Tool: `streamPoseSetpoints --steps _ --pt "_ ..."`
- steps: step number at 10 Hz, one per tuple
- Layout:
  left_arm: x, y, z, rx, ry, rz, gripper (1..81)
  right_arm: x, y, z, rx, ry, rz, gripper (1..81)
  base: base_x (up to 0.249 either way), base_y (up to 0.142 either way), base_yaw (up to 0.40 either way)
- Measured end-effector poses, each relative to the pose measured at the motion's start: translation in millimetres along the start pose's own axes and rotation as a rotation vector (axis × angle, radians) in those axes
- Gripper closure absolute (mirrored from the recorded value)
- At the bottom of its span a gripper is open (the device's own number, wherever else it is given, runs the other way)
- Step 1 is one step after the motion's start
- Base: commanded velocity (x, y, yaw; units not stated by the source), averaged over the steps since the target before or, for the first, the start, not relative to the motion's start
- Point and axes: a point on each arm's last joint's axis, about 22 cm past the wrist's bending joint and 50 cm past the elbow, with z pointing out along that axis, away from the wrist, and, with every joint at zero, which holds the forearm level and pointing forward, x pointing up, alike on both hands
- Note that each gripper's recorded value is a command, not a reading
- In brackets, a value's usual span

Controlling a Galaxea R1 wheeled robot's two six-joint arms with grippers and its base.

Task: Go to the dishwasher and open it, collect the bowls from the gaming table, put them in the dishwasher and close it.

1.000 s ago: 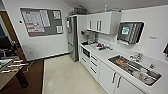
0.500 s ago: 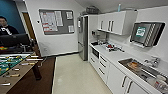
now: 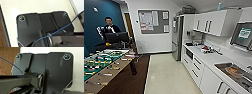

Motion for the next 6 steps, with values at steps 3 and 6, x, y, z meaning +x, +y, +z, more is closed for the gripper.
streamPoseSetpoints --steps 3,6 --pt "-0.1 0.0 0.0 0.0 0.0 0.009 1.0 -0.2 0.0 0.0 0.0 -0.001 0.0 1.0 0.0 0.0 0.317" --pt "1.6 2.3 1.2 -0.001 0.001 0.01 1.0 -1.8 0.1 -0.1 0.0 -0.003 -0.001 1.0 0.0 0.0 0.317"
